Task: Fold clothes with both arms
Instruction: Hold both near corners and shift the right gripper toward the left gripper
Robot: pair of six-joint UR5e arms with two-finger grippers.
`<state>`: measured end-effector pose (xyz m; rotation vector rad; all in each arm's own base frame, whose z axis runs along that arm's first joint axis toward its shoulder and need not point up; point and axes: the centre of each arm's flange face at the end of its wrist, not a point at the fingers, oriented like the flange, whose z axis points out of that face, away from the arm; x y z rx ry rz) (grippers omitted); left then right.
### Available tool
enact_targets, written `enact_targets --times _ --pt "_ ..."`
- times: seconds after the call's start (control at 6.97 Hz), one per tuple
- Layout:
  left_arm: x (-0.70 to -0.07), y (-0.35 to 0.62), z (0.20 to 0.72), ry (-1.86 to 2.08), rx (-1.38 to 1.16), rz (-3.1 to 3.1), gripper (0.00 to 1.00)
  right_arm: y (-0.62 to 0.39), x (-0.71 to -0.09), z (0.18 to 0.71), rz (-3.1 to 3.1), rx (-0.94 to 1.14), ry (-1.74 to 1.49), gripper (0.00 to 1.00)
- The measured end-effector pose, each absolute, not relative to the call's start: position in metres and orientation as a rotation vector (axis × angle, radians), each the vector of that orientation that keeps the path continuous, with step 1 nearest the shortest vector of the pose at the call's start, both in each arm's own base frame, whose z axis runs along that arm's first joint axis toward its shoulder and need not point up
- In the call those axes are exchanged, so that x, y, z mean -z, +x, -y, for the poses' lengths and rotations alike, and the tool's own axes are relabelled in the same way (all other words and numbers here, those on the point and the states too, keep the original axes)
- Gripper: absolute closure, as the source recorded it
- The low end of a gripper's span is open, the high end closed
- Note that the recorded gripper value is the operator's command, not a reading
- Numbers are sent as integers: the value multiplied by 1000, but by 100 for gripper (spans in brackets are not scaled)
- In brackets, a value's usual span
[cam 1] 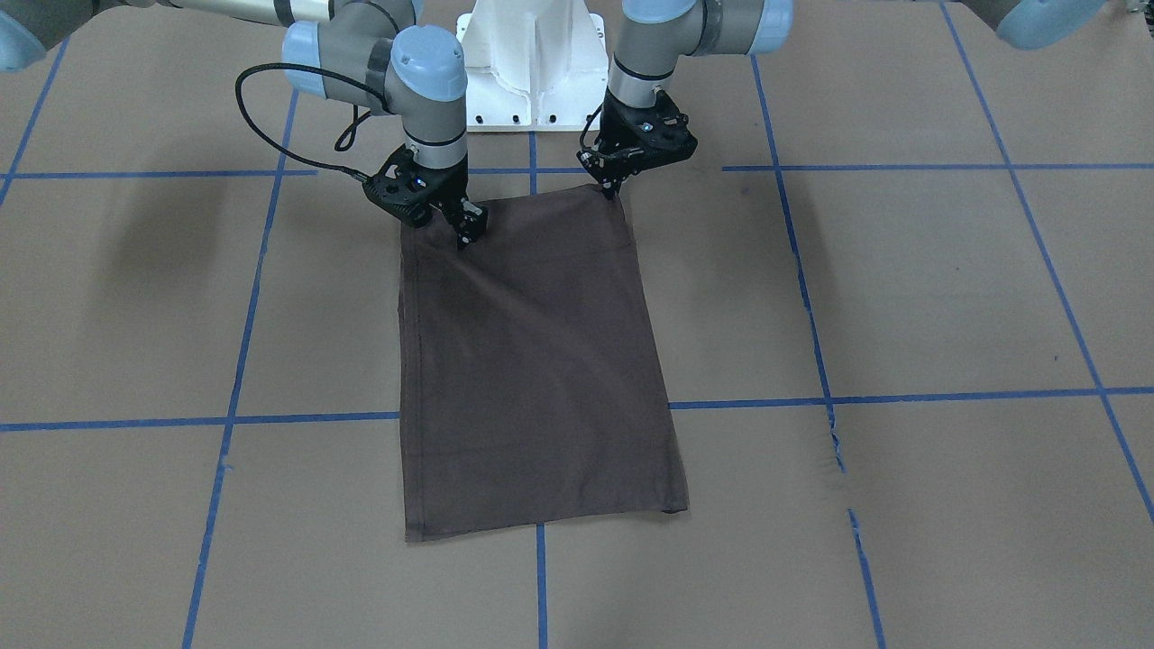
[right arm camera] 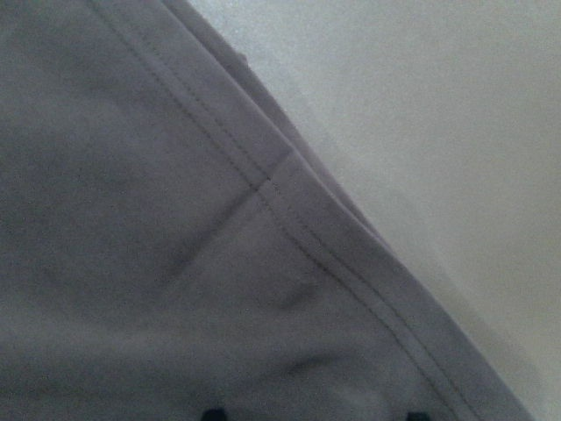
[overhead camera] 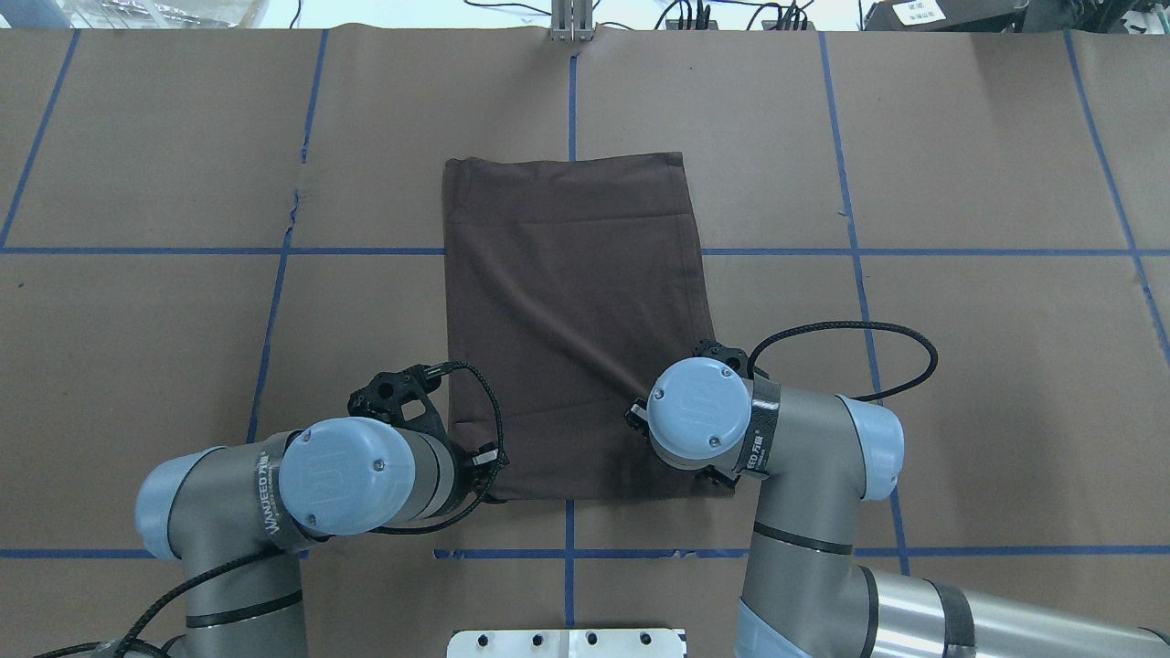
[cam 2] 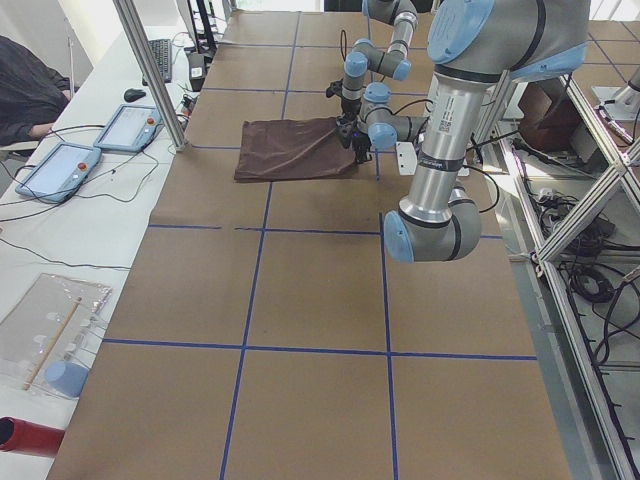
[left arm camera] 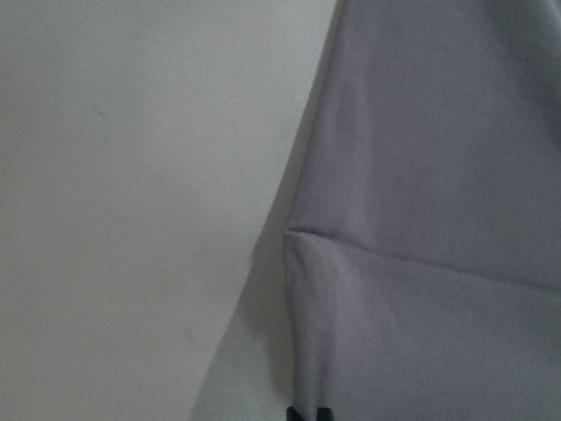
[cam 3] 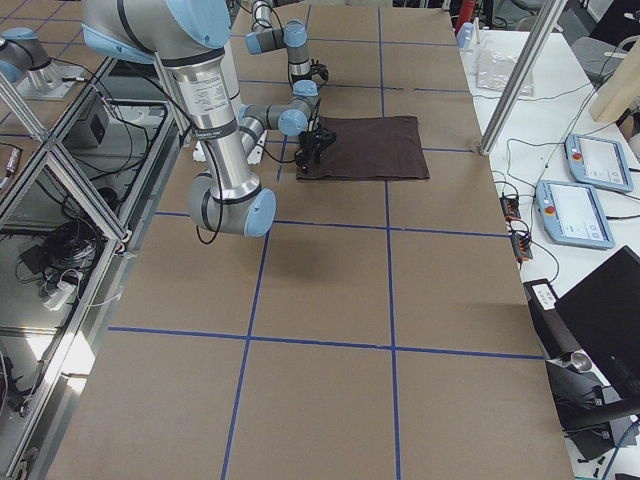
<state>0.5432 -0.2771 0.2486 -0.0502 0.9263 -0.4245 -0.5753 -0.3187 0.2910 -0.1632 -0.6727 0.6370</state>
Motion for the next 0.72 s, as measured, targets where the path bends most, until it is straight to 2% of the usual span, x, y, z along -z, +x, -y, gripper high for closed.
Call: enact_targets --times 0.72 --pt "-249 544 277 -50 425 -925 100 -574 -282 318 692 -632 -167 100"
